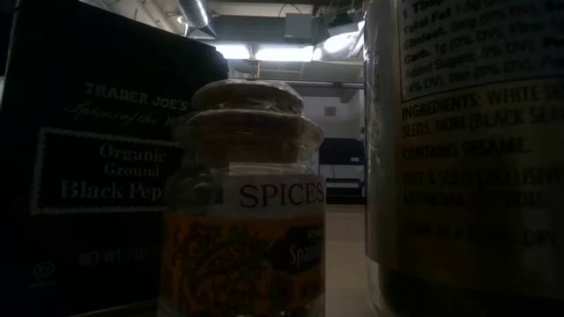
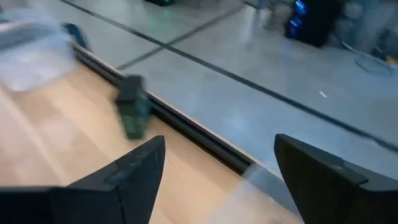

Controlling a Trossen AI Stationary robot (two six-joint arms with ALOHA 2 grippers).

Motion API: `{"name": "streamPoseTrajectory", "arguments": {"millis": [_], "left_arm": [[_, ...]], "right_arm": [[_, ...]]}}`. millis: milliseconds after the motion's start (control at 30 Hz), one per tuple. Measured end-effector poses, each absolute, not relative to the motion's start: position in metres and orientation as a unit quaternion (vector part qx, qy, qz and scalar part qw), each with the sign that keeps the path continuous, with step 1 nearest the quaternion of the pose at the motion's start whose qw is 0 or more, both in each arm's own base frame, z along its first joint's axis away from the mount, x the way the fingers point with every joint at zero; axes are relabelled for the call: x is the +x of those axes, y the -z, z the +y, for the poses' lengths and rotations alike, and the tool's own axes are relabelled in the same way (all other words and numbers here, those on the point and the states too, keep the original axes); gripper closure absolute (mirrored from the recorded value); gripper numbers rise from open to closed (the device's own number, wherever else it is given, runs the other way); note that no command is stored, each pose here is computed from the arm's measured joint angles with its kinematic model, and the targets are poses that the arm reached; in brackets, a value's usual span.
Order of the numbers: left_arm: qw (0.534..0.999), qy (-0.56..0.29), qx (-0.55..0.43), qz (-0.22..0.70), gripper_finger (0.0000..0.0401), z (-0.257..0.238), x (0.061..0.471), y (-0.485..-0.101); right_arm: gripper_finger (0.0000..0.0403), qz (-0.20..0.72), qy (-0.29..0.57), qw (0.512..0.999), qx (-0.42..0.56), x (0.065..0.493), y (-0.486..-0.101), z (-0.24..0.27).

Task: Sort spices by type
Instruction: Put the top black seasoning can into the white bin

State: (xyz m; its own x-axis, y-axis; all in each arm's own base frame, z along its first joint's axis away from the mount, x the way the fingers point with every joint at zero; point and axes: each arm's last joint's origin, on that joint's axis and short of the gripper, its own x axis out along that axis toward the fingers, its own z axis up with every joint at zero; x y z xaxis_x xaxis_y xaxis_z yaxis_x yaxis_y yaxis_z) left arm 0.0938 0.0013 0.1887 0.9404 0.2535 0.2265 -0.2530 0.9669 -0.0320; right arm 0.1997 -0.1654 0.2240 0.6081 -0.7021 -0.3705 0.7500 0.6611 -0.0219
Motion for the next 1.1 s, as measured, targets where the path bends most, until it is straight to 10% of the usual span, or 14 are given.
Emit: {"name": "streamPoseTrajectory", "arguments": {"millis": [467,1100], "left_arm": [[0.978,-0.175,-0.005,-0.113,0.0395,0.004,0.093,-0.189],[0.980,-0.180,-0.010,-0.088,0.0239,0.004,0.094,-0.183]], "right_arm": [[0.0102,0.118,0.316,0.941,0.027,0.239,-0.232,-0.155],[0.0102,0.247,0.318,0.913,0.061,0.346,-0.199,-0.225]]}}
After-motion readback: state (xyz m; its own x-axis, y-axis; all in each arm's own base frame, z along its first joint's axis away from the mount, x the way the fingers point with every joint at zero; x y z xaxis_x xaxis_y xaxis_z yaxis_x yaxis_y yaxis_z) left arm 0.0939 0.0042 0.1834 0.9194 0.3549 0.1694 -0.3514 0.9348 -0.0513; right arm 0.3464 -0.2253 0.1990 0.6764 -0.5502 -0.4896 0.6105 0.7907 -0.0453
